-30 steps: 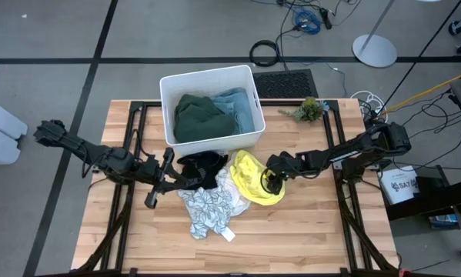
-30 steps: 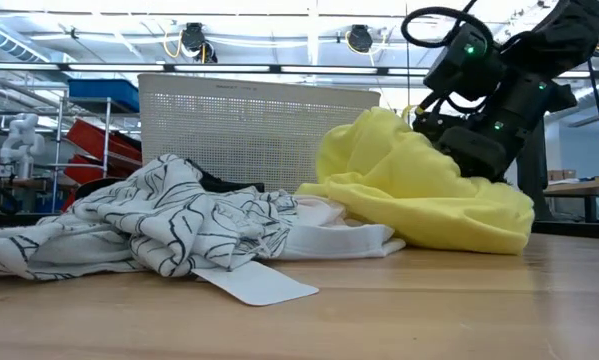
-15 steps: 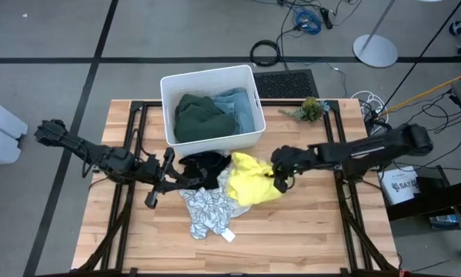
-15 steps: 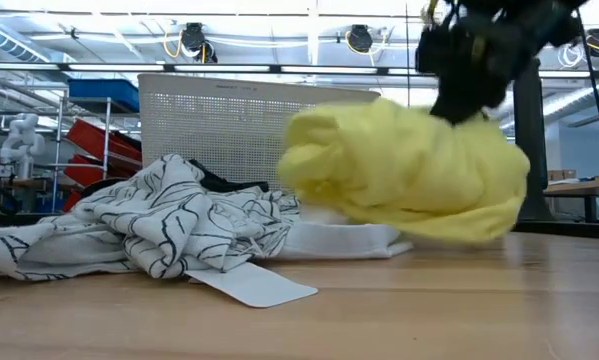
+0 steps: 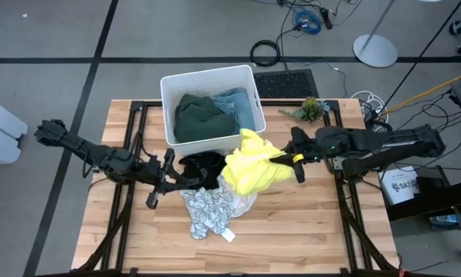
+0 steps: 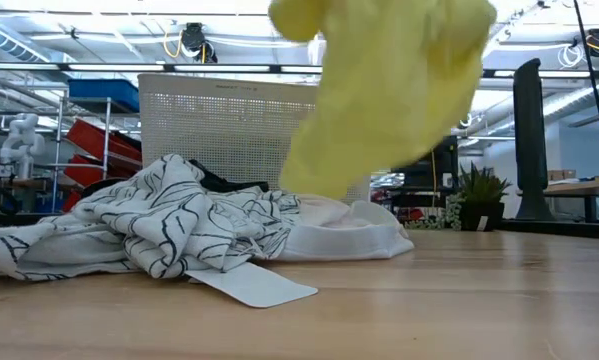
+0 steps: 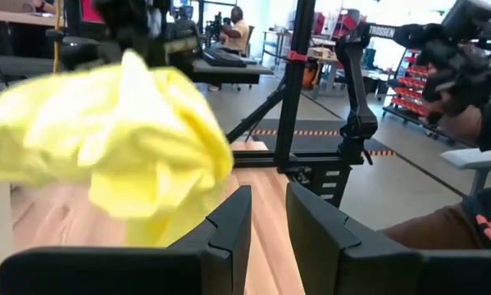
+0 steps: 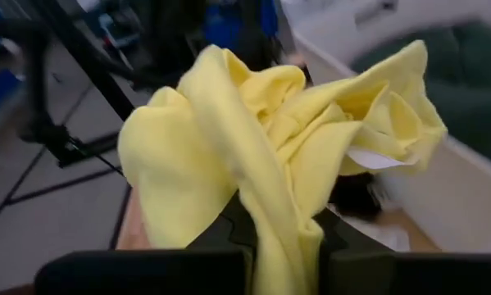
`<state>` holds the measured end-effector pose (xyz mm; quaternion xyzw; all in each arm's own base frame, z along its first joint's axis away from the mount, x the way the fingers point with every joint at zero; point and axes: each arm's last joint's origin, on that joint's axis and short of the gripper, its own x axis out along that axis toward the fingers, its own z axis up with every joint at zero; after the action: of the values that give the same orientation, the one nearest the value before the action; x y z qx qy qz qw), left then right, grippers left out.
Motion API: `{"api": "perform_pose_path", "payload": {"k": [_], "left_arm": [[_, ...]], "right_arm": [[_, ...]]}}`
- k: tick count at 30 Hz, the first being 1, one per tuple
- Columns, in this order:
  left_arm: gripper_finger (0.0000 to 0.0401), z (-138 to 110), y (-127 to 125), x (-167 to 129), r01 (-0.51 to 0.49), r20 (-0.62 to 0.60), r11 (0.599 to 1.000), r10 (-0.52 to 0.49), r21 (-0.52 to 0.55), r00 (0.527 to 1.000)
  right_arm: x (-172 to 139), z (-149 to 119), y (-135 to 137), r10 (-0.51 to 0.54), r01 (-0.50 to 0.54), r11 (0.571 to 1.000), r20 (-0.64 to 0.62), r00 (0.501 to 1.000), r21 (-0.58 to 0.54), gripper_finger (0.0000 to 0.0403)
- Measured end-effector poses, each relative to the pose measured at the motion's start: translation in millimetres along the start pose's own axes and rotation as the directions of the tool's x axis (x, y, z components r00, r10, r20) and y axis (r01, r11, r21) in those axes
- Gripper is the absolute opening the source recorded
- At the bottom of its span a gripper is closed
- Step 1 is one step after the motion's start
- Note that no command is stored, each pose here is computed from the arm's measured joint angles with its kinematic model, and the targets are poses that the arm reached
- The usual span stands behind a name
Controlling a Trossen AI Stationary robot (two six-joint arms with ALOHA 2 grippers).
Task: Fold laundry
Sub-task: Put the folded yellow shirt into the white laundry bin
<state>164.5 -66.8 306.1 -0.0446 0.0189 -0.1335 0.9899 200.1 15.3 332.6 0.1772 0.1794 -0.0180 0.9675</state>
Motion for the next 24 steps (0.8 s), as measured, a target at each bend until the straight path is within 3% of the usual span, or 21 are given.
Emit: {"api": "perform_pose_path", "payload": {"k": [9, 16, 20, 24], "left_arm": [[0.0086, -3, 0, 4, -0.003, -0.023, 1.000, 0.003, 0.003, 1.000], [0.0086, -20, -1, 24, -0.012, -0.117, 1.000, 0.013, 0.007, 0.993], [0.0086, -28, -3, 38, 0.010, -0.137, 1.000, -0.011, -0.011, 0.991], [0.0086, -31, -7, 48, 0.075, -0.116, 0.997, -0.077, -0.022, 0.990]], "right_arm": [[-30, 61, 23, 0.075, -0.060, 0.994, 0.188, 0.979, -0.088, 0.0027], [-46, 120, 34, 0.074, -0.019, 0.986, 0.336, 0.939, -0.163, 0.0027], [-42, 157, 25, 0.001, 0.088, 0.976, 0.406, 0.914, -0.200, 0.0027], [-25, 193, -3, -0.037, 0.146, 0.963, 0.423, 0.905, -0.228, 0.0027]]}}
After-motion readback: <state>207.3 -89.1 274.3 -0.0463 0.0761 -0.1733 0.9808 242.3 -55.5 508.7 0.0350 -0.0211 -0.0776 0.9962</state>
